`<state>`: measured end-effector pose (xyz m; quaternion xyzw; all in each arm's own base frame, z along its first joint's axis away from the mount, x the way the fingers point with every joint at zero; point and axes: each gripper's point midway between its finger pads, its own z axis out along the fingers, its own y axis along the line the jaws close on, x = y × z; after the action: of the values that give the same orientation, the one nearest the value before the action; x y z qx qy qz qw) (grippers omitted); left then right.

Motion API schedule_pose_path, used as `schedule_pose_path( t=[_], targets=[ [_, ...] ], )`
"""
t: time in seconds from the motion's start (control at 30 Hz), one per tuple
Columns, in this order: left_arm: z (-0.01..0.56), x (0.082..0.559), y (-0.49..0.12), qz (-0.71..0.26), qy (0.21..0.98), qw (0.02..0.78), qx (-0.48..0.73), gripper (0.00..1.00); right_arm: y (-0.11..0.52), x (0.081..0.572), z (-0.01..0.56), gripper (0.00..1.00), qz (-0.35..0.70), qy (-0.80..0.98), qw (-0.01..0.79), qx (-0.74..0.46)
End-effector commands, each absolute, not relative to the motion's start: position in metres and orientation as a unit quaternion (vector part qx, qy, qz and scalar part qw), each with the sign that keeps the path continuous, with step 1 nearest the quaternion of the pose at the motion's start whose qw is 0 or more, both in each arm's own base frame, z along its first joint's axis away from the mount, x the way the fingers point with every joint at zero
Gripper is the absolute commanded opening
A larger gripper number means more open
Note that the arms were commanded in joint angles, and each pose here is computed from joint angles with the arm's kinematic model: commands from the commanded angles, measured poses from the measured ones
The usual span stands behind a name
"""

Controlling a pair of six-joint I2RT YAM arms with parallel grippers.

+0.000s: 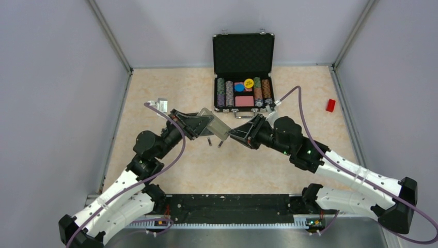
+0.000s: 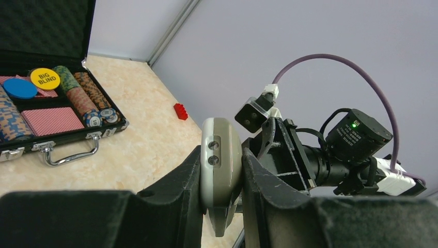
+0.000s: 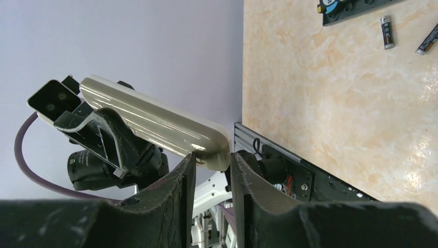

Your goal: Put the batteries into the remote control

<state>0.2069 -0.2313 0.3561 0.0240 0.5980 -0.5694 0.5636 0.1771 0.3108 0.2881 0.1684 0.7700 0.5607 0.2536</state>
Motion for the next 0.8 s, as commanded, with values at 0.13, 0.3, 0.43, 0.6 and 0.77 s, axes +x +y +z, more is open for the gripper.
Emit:
schedule_pose_path(
  t=[0.13, 0.3, 0.43, 0.6, 0.77],
  targets=[
    [0.375, 0.198, -0.231, -0.587, 0.570, 0.574, 0.036, 0.00, 0.310, 0.191, 0.303, 0.28, 0.550, 0.766, 0.286, 0.170],
    [0.343, 0.217, -0.222, -0.563, 0.605, 0.562, -0.035, 0.00, 0.302, 0.189, 0.279, 0.42, 0.508, 0.796, 0.287, 0.162],
    [0.321, 0.231, -0.213, -0.562, 0.618, 0.538, -0.119, 0.00, 0.301, 0.186, 0.259, 0.72, 0.483, 0.811, 0.317, 0.089],
    [0.315, 0.234, -0.210, -0.553, 0.640, 0.509, -0.156, 0.00, 0.313, 0.179, 0.266, 0.88, 0.482, 0.802, 0.351, -0.036],
    [0.323, 0.228, -0.208, -0.593, 0.619, 0.474, -0.200, 0.00, 0.332, 0.179, 0.272, 0.91, 0.529, 0.786, 0.321, -0.012]
  ],
)
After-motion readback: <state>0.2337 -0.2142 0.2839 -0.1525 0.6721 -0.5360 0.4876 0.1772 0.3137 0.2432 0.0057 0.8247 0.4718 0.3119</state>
